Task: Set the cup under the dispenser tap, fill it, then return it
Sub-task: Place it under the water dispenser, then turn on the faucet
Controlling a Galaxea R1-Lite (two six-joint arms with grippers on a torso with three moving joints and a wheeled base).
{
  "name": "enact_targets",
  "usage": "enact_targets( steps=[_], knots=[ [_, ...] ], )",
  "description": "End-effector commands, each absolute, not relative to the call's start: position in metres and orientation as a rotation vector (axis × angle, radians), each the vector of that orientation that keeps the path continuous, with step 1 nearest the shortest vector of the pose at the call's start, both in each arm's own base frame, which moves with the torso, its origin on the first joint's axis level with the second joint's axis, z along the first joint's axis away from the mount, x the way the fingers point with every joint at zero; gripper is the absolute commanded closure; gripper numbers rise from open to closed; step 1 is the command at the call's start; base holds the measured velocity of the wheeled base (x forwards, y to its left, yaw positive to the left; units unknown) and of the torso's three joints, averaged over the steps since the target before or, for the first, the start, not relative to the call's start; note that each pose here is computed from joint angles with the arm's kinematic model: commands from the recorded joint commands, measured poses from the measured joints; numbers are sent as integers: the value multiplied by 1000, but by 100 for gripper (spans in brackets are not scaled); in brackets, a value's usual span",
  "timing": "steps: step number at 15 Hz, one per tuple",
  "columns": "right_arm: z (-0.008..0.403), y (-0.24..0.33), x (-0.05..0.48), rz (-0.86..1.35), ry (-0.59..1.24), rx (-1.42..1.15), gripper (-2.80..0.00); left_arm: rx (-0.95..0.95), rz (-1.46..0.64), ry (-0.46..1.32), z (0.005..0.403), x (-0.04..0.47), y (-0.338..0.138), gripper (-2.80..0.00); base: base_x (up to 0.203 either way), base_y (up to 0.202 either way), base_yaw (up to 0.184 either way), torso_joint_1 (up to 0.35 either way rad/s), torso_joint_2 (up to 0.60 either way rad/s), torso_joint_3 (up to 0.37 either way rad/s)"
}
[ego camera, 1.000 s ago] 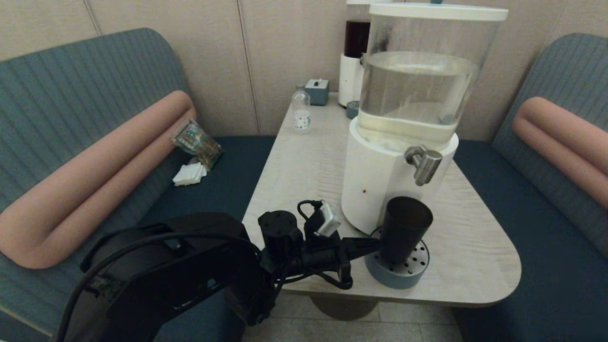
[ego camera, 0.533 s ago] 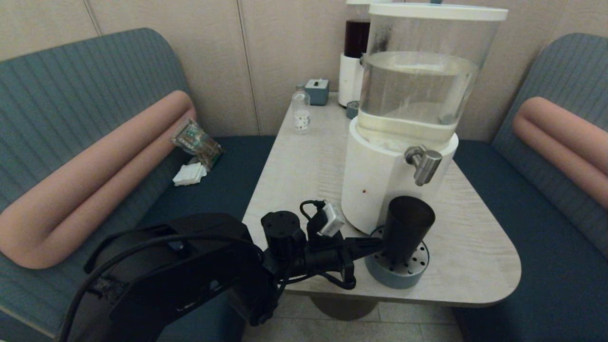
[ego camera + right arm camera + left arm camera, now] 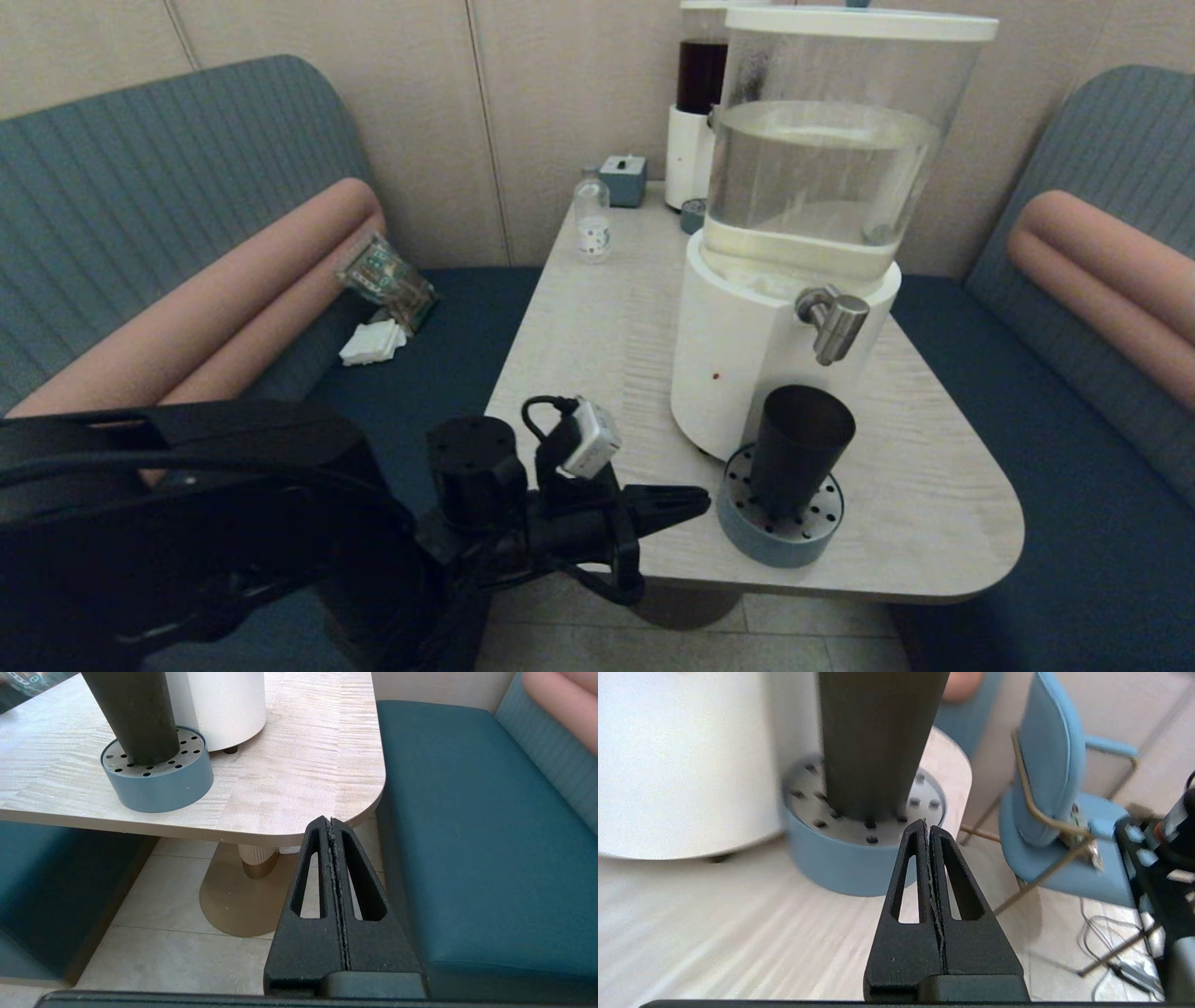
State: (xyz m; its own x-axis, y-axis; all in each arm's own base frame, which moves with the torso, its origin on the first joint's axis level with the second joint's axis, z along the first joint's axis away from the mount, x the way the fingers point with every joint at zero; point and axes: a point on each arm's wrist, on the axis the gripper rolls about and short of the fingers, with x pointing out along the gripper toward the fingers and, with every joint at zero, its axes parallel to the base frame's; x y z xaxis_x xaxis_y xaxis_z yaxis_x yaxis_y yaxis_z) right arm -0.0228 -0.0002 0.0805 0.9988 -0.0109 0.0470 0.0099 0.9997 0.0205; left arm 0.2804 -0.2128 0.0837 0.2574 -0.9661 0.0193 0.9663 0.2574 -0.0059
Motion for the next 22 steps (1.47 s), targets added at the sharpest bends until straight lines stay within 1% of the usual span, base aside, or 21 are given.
enact_targets(
  steps=[1,4,6,8,10,11,13,15,18,22],
  knots=[
    [76,0,-22,-12,-33,20,0,-16,-1224,-186,152,251,-169,0,0,0,0,0,0,0],
    [77,0,-22,-12,-33,20,0,-56,-963,-376,213,218,-113,0,0,0,0,0,0,0],
    [76,0,-22,-10,-32,20,0,-157,-668,-482,242,195,-86,0,0,0,0,0,0,0],
    [77,0,-22,-9,-34,20,0,-251,-454,-556,259,177,-59,0,0,0,0,0,0,0],
    [77,0,-22,-11,-34,20,0,-230,-254,-649,270,155,-21,0,0,0,0,0,0,0],
    [76,0,-22,-11,-33,20,0,-213,-194,-709,275,135,-9,0,0,0,0,0,0,0],
    [76,0,-22,-10,-32,20,0,-192,-163,-797,279,94,-2,0,0,0,0,0,0,0],
    [77,0,-22,-10,-34,20,0,-181,-158,-844,278,55,-1,0,0,0,0,0,0,0],
    [77,0,-22,-11,-34,20,0,-158,-215,-782,263,8,-3,0,0,0,0,0,0,0],
    [77,0,-22,-11,-34,20,0,-103,-395,-679,223,-50,-9,0,0,0,0,0,0,0]
  ],
)
